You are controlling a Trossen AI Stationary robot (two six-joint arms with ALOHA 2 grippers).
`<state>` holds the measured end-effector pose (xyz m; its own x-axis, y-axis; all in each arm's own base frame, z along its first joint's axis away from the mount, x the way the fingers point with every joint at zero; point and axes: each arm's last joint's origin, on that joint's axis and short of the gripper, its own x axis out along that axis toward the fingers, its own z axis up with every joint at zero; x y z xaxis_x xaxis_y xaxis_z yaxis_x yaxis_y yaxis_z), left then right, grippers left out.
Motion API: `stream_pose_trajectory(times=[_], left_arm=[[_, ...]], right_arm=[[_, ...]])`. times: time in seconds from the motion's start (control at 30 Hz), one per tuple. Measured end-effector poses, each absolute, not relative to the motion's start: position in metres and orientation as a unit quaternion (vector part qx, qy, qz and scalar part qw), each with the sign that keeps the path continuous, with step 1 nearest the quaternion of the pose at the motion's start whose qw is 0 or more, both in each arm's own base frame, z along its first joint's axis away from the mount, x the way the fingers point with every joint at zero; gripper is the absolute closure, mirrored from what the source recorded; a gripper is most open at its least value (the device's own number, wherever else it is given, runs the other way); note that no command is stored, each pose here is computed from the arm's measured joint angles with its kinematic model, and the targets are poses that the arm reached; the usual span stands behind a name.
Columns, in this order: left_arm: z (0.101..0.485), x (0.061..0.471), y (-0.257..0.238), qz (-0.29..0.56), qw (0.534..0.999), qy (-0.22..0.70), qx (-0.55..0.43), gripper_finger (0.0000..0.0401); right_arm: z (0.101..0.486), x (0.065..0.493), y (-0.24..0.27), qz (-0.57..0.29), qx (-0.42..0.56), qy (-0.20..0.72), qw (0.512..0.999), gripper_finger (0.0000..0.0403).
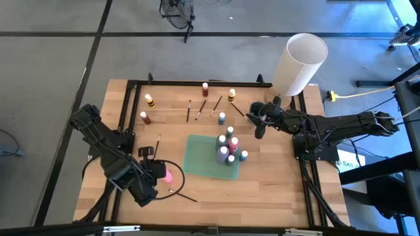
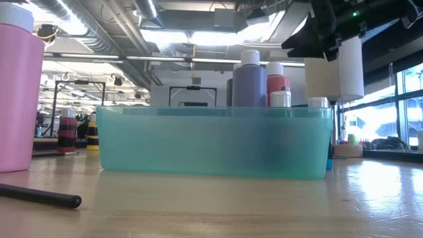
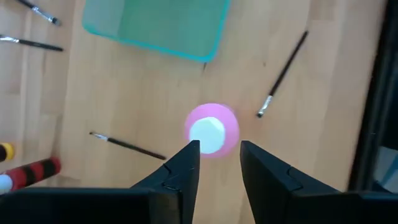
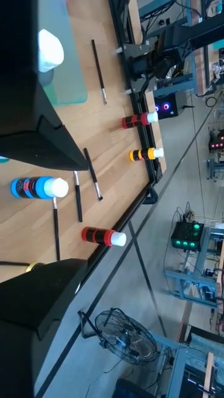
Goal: Pick & Place Paint Supplies
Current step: Put the pink paint bottle into the light green bin
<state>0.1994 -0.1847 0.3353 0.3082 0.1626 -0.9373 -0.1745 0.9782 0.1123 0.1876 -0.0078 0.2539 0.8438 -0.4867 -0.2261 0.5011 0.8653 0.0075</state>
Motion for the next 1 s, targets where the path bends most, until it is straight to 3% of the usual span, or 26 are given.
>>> stream_pose_trajectory(times=[0.67, 1.0], left_arm=[[0.3304, 0.2021, -0.1878, 0.096, 0.819, 0.566, 0.0, 0.0296], [0.3305, 0.2006, -0.1887, 0.097, 0.817, 0.568, -0.006, 0.0241]], right_arm=[[0.2537, 0.188, -0.007, -0.242, 0.035, 0.112, 0.963, 0.0155], [0.2533, 0.1879, -0.007, -0.242, 0.035, 0.114, 0.963, 0.0155]])
